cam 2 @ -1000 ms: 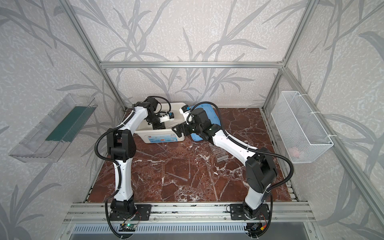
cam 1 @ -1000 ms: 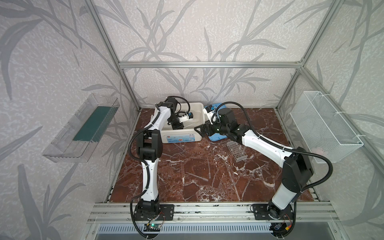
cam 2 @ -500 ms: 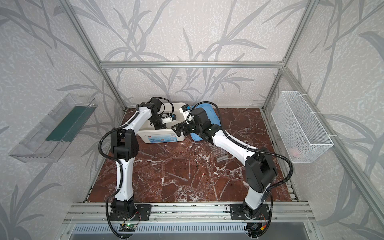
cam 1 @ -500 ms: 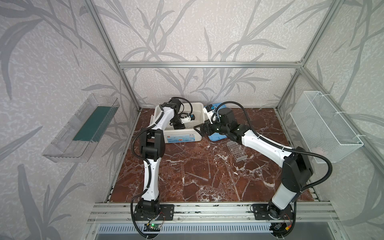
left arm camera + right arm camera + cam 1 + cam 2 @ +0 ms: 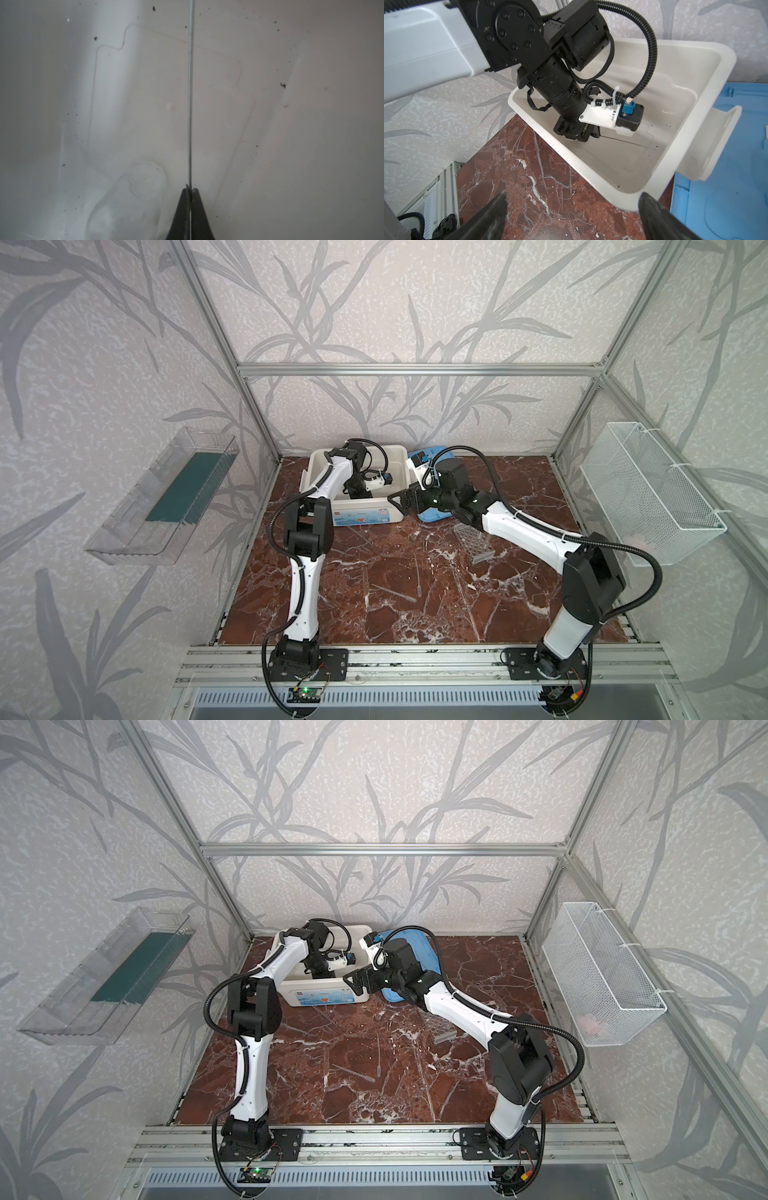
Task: Organize the chemistry lab equipment
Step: 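Lower the rod into the bin and open left gripper while right gripper hovers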
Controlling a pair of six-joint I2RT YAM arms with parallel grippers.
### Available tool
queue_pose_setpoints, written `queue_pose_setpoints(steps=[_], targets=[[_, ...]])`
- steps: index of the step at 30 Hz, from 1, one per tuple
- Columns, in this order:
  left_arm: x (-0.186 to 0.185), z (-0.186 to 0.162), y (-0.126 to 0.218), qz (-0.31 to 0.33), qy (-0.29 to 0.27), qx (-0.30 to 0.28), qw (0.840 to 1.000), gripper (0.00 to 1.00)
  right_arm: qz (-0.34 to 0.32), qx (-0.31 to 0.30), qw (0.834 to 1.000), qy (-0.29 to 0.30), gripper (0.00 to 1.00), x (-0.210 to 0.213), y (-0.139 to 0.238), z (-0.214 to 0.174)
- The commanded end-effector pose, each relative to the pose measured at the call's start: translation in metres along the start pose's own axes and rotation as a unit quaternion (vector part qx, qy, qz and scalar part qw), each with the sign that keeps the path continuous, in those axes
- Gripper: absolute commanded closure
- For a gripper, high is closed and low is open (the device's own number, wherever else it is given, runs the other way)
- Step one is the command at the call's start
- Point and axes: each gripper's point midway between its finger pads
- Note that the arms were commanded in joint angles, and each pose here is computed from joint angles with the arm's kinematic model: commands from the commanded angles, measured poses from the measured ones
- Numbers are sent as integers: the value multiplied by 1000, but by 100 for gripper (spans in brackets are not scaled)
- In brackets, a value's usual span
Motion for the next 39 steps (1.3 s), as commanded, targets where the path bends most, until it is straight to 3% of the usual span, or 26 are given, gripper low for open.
queue_pose_setpoints(steps=[1, 11, 19, 39], targets=[[-6, 1, -9, -16, 6, 1, 1000, 96, 3, 4, 1000, -4, 4, -3, -6, -8], [-11, -9, -25, -10, -3, 25, 1000, 90, 1, 5, 1000, -8, 4, -4, -6, -9], [-8, -1, -21, 2, 2, 5, 1000, 86, -2, 7, 1000, -10, 4, -5, -7, -12], [9, 19, 36, 79, 7, -43, 996, 49, -9, 0, 1000, -3, 4, -1, 7, -2]])
Point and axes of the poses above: each gripper's point midway between its finger pads, its own y axis back along the fingers, its own x axis along the line the jaws close on, z = x × y, and after that the axes turned 2 degrees about y, right-handed
